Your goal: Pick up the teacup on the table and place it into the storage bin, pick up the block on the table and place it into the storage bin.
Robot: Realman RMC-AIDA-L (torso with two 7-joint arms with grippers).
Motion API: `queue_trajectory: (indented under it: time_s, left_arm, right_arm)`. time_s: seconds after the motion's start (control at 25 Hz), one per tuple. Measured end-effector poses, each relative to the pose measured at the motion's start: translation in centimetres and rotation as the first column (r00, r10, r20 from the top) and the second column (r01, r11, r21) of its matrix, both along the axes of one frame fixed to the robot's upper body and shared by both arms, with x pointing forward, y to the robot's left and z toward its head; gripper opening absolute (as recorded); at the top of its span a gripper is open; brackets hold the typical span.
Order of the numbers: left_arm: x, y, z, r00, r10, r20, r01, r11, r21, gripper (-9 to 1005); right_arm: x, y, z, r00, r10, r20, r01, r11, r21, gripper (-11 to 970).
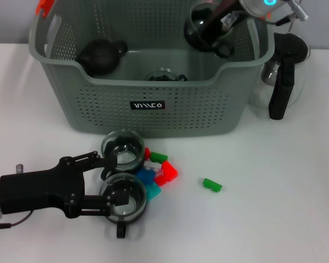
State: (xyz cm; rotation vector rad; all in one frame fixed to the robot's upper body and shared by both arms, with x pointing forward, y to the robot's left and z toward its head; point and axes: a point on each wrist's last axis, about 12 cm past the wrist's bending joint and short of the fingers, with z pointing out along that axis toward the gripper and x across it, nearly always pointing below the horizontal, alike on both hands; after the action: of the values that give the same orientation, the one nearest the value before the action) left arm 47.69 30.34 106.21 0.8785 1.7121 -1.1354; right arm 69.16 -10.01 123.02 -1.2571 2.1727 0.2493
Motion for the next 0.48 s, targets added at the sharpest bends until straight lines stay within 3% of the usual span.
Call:
queue_trajectory:
  time_s: [0.48]
  left_arm:
    - [0.0,0.0,0.0,1.0,-0.002,-0.001,0.002,1.0,0.001,932]
  right_arm:
    - [0.2,-1.4,-0.6,0.999,-0.035,-0.009,0.035,0.999,-0.01,55]
